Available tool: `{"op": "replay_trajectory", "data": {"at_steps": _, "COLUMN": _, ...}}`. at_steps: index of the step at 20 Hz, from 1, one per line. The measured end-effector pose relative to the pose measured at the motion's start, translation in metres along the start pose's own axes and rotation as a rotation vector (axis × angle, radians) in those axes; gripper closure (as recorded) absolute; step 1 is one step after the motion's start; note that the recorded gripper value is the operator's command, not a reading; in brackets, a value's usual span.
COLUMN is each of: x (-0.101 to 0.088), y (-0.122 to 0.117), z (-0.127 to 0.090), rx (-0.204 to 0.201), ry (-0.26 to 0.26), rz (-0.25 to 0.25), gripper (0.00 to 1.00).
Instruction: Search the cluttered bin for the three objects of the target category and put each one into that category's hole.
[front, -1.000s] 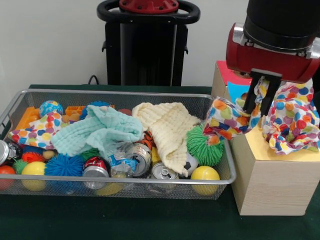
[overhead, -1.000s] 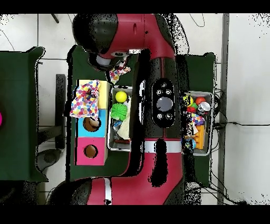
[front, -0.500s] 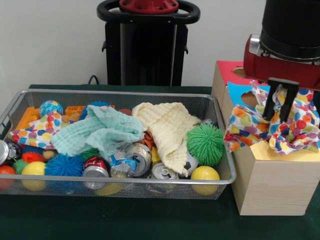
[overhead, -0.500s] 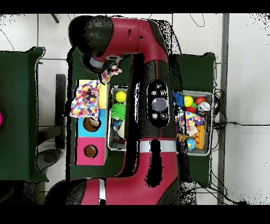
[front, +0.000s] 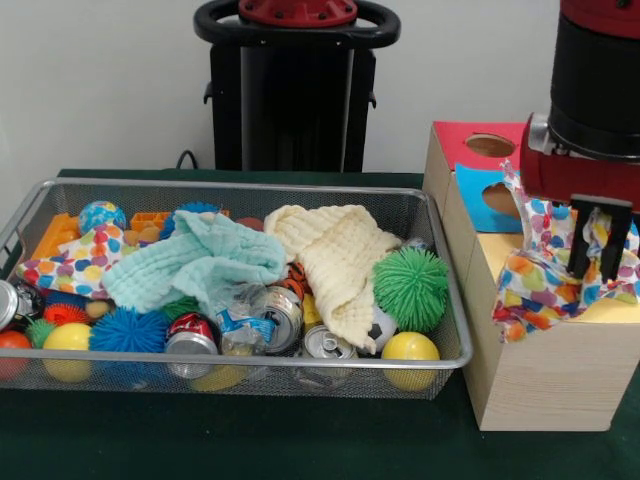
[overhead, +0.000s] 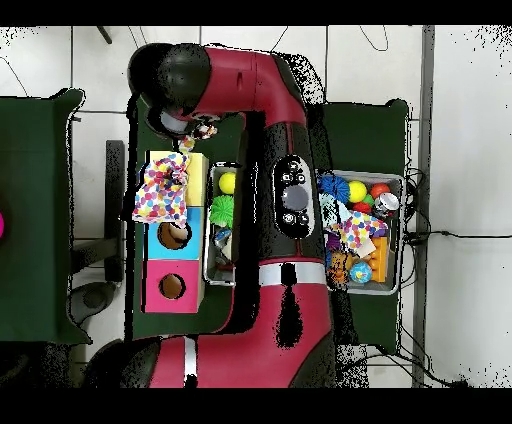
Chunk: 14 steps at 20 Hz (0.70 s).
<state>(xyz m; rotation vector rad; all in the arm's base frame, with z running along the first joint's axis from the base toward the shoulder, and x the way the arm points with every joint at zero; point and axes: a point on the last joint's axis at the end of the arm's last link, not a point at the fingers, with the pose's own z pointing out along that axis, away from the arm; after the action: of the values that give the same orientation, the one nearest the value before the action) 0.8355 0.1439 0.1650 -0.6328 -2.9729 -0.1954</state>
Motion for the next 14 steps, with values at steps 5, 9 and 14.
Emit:
{"op": "replay_trajectory", "data": {"at_steps": 5, "x": 0.005, "y": 0.003, "z": 0.021, "rx": -0.026, "ry": 0.031, "rz": 0.012, "gripper": 1.00}}
{"op": "replay_trajectory", "data": {"at_steps": 9, "x": 0.009, "y": 0.005, "z": 0.036, "rx": -0.038, "ry": 0.069, "rz": 0.022, "gripper": 1.00}}
{"op": "replay_trajectory", "data": {"at_steps": 14, "x": 0.018, "y": 0.004, "z": 0.043, "rx": -0.039, "ry": 0.155, "rz": 0.034, "gripper": 1.00}}
